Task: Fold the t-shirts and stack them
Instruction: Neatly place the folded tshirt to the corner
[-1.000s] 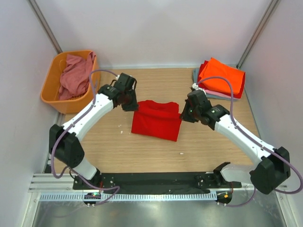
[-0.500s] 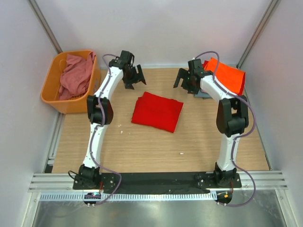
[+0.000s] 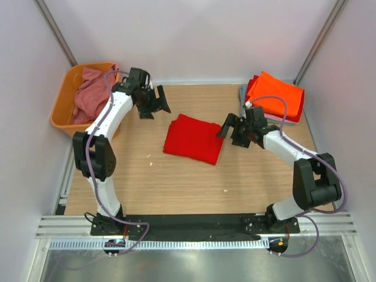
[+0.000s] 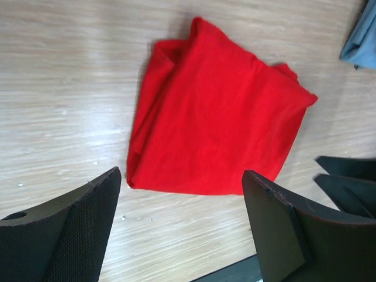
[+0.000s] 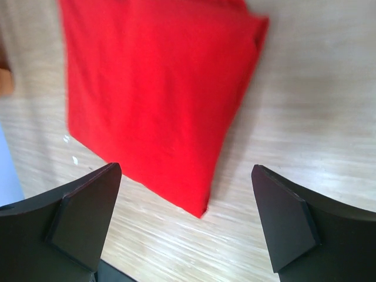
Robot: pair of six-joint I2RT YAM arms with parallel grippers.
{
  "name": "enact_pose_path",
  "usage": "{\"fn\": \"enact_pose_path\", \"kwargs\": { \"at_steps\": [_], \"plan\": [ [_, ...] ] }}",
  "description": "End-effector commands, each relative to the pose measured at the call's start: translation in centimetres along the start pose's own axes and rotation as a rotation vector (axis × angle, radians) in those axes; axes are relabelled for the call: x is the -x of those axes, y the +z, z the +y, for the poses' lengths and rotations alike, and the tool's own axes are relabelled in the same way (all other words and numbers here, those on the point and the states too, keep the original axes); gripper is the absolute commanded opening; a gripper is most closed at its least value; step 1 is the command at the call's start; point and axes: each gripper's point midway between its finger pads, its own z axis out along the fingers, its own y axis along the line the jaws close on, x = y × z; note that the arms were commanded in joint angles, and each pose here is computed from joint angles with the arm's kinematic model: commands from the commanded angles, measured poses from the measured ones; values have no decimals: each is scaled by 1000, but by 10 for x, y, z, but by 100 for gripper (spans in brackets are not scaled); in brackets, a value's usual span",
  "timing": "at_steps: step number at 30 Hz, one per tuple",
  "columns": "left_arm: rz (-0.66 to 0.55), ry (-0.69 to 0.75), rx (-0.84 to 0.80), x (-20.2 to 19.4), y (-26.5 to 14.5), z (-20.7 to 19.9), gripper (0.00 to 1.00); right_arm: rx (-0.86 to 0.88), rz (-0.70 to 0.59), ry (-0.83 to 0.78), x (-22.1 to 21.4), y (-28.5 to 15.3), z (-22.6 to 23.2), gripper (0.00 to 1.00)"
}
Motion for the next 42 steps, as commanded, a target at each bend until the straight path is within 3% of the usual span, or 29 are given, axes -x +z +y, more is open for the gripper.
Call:
{"fn": "enact_pose_path", "kwargs": {
  "at_steps": [1,6,13,18,22,24,28,32,33,35,36,37,42],
  "plan": [
    [62,23,-67,-25,25,4,84,79,41,36,-21,16,0,100],
    [115,0,-100,-45,43,9,84,77,69,69,-36,41,-18,100],
    [132,-7,-77,-43,61,15,83,66,57,182,-38,82,-39,100],
    [156,-37,-36,-48,82,28,82,-21,-13,278,-31,103,-47,94],
    [168,-67,-72,-51,99,26,80,74,38,320,-53,130,-24,87],
    [180,-83,-85,-55,107,26,80,122,41,341,-65,139,-16,81],
    [209,-96,-133,-61,125,24,71,206,18,354,-68,136,-8,50],
    [225,-110,-149,-65,131,23,50,261,-10,319,-60,125,4,22],
    [224,-111,-149,-65,131,23,47,277,-16,306,-57,123,8,10],
    [225,-114,-152,-67,125,22,53,327,-35,286,-48,114,22,1],
    [219,-112,-147,-66,122,22,66,344,-42,278,-44,111,27,1],
    [213,-111,-139,-66,118,23,73,366,-60,260,-35,103,35,2],
    [166,-71,-10,-62,72,34,91,341,-92,180,0,82,58,1]
  ]
}}
